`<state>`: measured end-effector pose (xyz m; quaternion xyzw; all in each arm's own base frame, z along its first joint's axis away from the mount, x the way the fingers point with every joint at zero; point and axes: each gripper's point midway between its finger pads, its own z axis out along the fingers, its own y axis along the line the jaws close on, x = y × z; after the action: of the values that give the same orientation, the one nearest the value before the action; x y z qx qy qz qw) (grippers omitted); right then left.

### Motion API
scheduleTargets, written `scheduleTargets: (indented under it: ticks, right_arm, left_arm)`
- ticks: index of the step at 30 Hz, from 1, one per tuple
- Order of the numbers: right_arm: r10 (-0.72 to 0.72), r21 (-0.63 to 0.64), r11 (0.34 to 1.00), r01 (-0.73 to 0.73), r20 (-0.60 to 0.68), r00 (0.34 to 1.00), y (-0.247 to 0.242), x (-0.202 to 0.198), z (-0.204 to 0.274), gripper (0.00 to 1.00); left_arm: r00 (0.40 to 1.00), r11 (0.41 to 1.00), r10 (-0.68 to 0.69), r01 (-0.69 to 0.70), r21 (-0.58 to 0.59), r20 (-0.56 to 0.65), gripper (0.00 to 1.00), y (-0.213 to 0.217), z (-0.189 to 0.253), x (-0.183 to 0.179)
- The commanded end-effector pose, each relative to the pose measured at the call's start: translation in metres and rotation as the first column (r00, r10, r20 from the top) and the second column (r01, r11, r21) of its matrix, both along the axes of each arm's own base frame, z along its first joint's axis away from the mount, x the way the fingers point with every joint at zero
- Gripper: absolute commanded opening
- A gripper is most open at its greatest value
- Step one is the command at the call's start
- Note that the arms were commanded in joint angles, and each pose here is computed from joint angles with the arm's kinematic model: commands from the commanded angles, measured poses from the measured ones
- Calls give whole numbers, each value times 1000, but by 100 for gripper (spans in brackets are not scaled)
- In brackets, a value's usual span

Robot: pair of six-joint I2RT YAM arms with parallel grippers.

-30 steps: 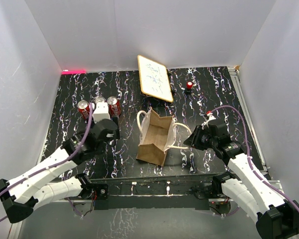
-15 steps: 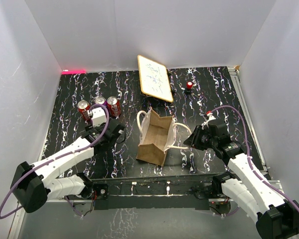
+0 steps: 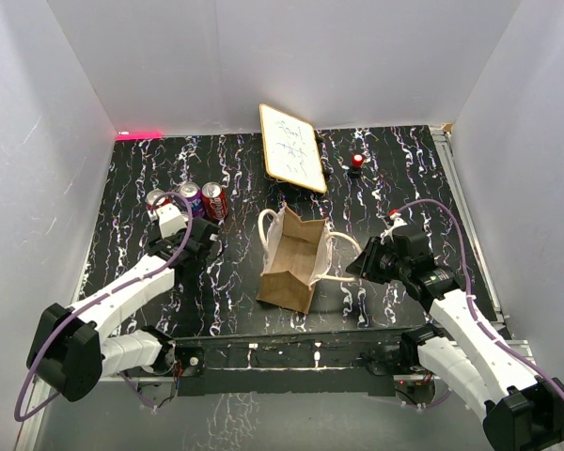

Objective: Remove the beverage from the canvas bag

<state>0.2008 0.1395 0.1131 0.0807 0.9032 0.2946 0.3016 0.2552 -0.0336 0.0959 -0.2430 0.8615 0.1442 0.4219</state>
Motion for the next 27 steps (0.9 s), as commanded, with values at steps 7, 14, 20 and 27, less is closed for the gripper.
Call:
scheduleTargets:
  ticks: [7,14,20,27]
  right_arm:
    - [4,9,1000,-5,44,999,2,6,7,25]
    - [2,7,1000,-3,46,999,2,7,7,25]
    - [2,8,1000,-2,49,999,2,7,8,25]
    - [2,8,1000,-2,49,999,2,7,8,25]
  left_arm:
    - [998,998,57,-56,-26,29,0,3,-9,10]
    - [996,996,89,-89,4,-1,0,10,-15,4]
    - [992,992,126,-126,27,4,0,17,-12,-1]
    - [993,993,115,-115,6,9,11,14,-13,-1]
